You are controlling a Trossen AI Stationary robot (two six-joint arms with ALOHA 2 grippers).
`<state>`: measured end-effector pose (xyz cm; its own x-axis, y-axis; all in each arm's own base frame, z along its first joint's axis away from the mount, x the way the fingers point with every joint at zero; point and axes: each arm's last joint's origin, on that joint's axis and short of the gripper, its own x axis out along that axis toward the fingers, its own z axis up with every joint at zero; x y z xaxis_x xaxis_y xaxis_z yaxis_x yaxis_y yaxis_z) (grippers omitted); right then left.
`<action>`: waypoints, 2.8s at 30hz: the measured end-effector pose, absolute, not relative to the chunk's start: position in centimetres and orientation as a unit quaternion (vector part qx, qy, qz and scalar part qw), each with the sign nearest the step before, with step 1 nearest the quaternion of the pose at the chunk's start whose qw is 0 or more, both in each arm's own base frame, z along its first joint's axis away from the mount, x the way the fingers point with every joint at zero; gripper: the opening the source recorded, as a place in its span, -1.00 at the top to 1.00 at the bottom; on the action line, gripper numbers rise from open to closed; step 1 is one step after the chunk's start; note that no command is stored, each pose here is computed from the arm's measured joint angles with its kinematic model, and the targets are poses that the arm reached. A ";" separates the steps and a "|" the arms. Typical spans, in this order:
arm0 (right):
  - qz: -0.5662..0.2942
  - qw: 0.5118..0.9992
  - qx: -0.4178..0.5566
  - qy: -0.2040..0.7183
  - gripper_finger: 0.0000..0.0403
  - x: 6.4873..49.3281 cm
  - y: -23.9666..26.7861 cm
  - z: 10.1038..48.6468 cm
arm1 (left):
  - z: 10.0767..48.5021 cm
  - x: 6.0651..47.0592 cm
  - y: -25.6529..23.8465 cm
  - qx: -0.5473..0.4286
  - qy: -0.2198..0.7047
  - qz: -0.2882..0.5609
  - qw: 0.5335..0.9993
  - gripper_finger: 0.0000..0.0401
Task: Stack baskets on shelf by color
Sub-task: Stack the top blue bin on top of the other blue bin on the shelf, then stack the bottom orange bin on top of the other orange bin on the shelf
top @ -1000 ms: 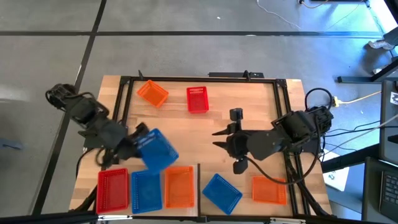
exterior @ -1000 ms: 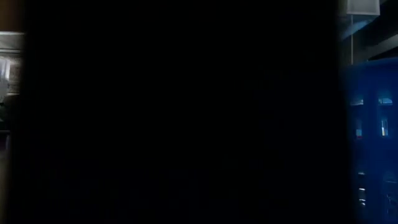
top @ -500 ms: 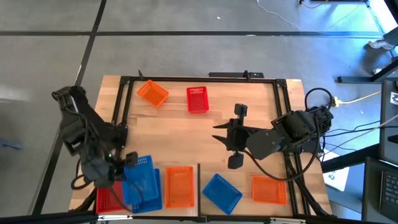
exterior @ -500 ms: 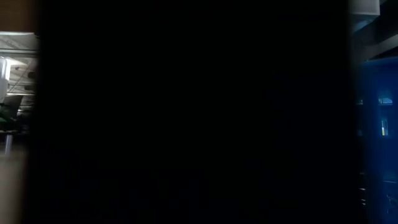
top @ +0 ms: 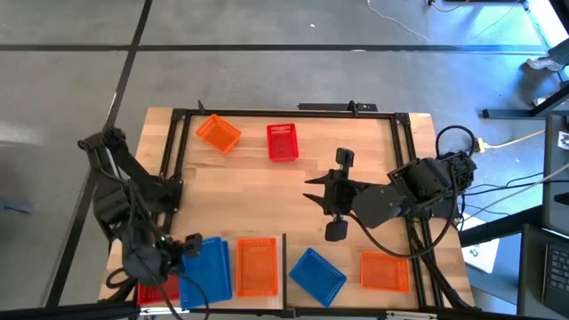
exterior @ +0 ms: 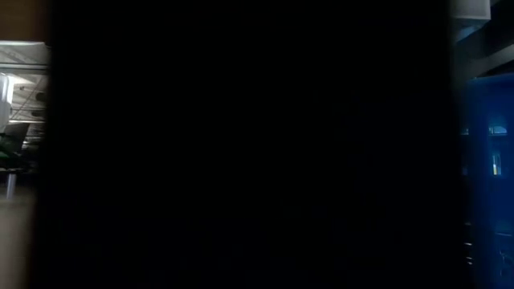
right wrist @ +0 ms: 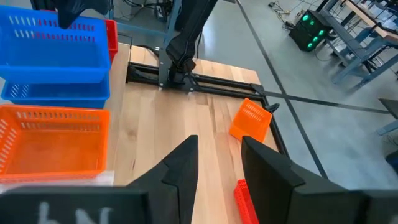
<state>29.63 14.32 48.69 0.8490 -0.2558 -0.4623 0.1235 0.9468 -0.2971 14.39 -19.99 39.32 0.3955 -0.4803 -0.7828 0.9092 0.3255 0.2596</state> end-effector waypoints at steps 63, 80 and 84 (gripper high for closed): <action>-0.104 0.955 -0.114 0.253 0.39 29.7 14.3 48.7 | 39.2 14.7 -19.9 0.344 0.318 -0.398 0.789 0.72; -0.117 0.953 -0.009 0.280 0.39 29.5 13.9 48.1 | 43.7 12.4 -14.1 0.198 0.235 -0.125 0.943 0.71; -0.182 0.927 0.049 0.325 0.39 29.3 11.8 47.1 | 44.6 11.9 -12.1 0.139 0.206 -0.037 0.968 0.72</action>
<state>29.32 11.80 47.12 0.7224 -0.3057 -0.6202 0.3696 0.9288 -0.0272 11.95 -12.06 44.61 0.9125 -0.0144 -0.4088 0.1292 0.9584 0.2546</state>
